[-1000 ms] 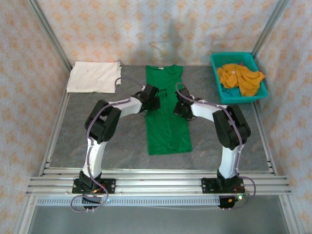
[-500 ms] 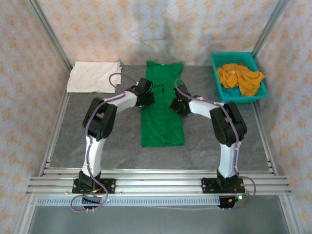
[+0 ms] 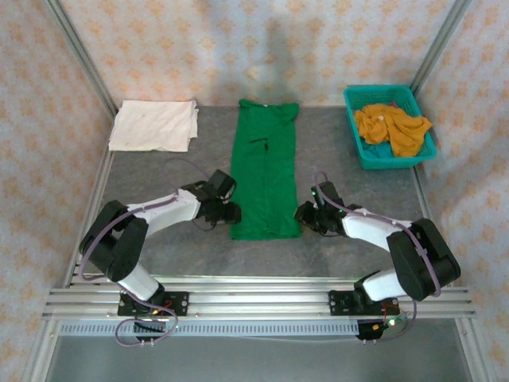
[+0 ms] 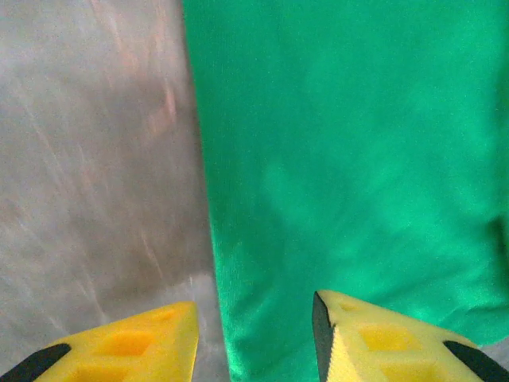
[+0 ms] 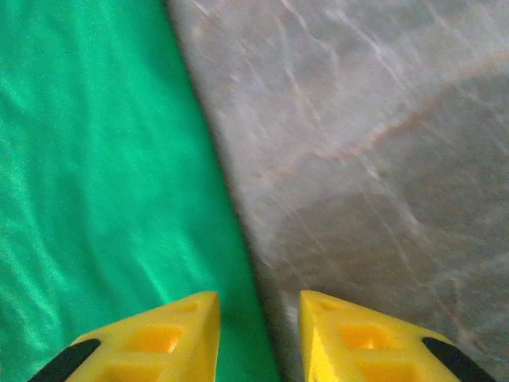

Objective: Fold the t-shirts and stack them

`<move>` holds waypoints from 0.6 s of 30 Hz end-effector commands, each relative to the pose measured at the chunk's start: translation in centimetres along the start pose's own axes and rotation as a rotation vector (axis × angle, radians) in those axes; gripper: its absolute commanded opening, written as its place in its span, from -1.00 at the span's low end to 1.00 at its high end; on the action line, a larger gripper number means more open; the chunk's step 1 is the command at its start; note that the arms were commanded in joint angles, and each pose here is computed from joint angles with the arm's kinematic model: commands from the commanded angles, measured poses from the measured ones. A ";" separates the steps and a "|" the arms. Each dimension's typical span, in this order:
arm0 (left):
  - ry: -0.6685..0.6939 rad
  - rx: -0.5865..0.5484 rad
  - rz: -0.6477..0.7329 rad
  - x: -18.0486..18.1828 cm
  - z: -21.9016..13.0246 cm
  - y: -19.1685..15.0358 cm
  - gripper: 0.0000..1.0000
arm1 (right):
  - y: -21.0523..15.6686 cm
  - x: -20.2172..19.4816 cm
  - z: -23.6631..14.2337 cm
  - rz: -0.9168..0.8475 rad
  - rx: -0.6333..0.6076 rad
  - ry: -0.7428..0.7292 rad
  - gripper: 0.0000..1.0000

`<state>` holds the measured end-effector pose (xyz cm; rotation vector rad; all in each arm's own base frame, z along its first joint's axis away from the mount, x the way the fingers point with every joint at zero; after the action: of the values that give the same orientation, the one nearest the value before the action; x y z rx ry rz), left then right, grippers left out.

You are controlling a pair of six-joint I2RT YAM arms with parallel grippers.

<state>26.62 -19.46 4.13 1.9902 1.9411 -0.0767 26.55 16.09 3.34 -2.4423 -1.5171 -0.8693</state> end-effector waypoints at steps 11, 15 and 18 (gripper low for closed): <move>0.007 0.054 -0.024 -0.6 1.5 -2.5 -0.36 | 1.5 1.2 -0.5 -0.027 -0.069 0.015 -0.34; 0.014 0.042 -0.017 -0.5 1.3 -2.3 -0.76 | 0.8 0.8 -0.7 -0.011 -0.047 0.020 -0.32; 0.021 0.021 -0.017 -0.3 0.8 -2.2 -0.97 | 0.0 0.7 -1.0 -0.010 -0.021 0.035 -0.18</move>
<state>24.56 -20.54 2.86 1.9981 1.9818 -0.1434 27.15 16.16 4.26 -2.4400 -1.5141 -0.9329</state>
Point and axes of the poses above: each hand's point on the last joint's axis, 136 mm out from that joint toward the fingers, its own z axis out along the fingers, its own x axis along the line the jaws close on, y = z × x, the point moved 1 cm from there along -z, back along the fingers, and after that the axes turned 5 degrees about z, right-handed, at the moved point
